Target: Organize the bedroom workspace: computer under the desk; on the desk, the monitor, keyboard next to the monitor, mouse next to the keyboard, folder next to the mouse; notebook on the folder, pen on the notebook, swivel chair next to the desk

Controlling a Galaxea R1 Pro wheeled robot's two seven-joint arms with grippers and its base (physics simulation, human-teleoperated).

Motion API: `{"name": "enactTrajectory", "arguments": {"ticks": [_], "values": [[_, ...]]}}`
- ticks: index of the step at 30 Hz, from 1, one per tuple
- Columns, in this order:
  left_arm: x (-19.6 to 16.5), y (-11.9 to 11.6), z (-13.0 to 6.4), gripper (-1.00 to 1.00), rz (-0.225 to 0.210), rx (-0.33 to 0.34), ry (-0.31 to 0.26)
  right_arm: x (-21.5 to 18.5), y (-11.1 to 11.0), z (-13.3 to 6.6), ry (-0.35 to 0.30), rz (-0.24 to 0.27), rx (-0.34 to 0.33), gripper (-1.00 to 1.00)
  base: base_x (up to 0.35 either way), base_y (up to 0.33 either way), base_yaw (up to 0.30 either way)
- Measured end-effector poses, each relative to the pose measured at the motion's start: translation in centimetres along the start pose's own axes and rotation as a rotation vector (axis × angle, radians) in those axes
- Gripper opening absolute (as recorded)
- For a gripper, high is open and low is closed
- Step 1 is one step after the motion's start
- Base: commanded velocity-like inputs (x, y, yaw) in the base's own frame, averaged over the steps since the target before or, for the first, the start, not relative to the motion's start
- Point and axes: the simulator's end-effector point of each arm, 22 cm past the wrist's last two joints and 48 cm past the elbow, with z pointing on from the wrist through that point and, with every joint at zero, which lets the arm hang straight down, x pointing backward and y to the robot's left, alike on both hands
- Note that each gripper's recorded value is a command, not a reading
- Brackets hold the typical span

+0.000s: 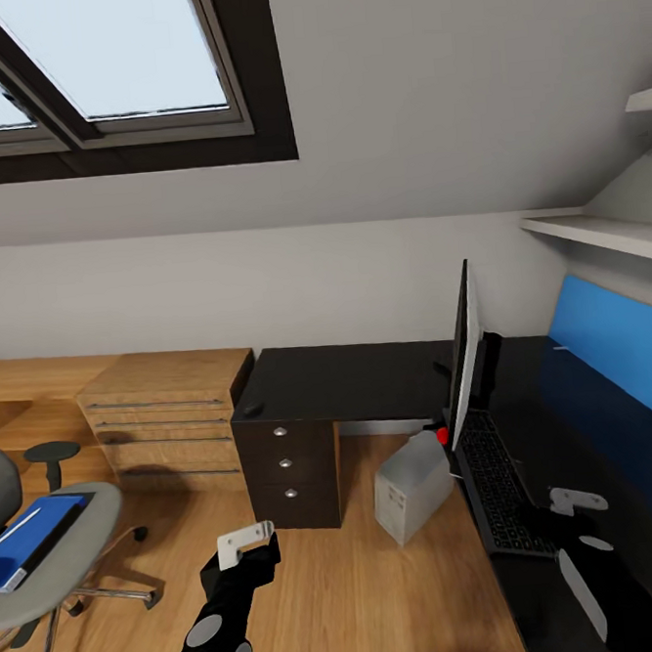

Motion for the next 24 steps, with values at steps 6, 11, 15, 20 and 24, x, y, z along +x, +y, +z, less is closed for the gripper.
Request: {"name": "enactTrajectory", "arguments": {"ticks": [6, 11, 15, 20, 24], "values": [[0.0, 0.0, 0.0, 1.0, 0.0, 0.001, -0.001, -2.6, -0.9, 2.8, -0.1, 0.017, 0.026, 1.0, 0.0, 0.0, 0.0], [0.0, 0.0, 0.0, 1.0, 0.0, 0.001, -0.001, -4.1, -0.8, 2.8, -0.135, 0.021, 0.024, 1.0, 0.0, 0.0, 0.0], [0.0, -0.1, 0.0, 1.0, 0.0, 0.002, 0.0, -4.2, -0.8, 2.8, -0.137, 0.025, 0.023, 1.0, 0.0, 0.0, 0.0], [0.0, -0.1, 0.0, 1.0, -0.001, 0.002, 0.0, -4.1, -0.9, 2.8, -0.136, 0.033, 0.026, 1.0, 0.0, 0.0, 0.0], [0.0, -0.1, 0.0, 1.0, -0.001, 0.002, 0.001, -4.1, -0.9, 2.8, -0.138, 0.034, 0.026, 1.0, 0.0, 0.0, 0.0]]}}
